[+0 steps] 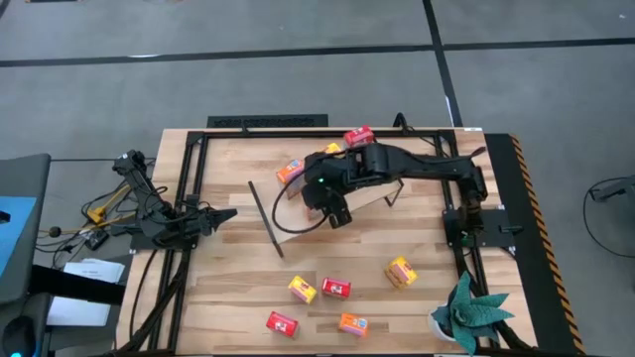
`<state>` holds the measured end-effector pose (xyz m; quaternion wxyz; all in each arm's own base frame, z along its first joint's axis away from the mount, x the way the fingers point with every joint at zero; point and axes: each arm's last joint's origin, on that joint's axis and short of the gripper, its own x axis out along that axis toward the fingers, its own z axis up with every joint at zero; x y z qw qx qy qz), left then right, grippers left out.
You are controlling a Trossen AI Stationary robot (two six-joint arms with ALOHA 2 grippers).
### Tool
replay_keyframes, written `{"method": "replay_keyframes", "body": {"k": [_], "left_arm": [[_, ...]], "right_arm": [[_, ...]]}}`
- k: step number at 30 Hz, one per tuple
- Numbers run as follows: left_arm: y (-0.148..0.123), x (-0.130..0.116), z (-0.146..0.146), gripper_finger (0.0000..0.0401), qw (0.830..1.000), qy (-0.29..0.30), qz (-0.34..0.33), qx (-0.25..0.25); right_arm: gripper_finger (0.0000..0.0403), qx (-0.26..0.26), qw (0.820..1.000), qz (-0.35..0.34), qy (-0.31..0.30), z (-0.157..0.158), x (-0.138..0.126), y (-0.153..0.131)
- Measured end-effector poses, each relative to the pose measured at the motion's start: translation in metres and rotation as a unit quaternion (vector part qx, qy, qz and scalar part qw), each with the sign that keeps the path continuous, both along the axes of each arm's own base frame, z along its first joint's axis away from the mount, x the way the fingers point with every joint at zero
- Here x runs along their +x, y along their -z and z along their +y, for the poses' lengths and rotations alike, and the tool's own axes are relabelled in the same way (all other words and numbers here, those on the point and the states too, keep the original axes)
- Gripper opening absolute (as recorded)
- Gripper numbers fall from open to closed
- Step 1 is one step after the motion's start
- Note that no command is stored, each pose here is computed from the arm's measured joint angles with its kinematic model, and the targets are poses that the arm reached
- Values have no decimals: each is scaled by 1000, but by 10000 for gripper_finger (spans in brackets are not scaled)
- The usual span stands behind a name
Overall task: Stack cereal on shelf
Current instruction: Put the top orange cereal box on the shelf aligned with the other orange cereal box
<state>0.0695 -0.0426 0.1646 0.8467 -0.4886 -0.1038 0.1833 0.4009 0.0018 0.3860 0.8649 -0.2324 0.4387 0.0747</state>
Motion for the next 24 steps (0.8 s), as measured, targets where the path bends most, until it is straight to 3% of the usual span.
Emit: {"method": "replay_keyframes", "body": {"k": [10,14,19,24], "left_arm": [[0,0,0,249,1000,-2,0,0],[0,0,0,249,1000,1,-1,-2],[0,0,0,249,1000,0,1,2],[0,0,0,249,1000,-4,6,13]], "right_arm": [[240,-23,995,-90,24,1,-7,-45],[232,-28,988,-122,89,11,-31,-67],[176,76,982,-95,145,14,-56,-74],[109,99,977,-68,178,14,-72,-76]]}}
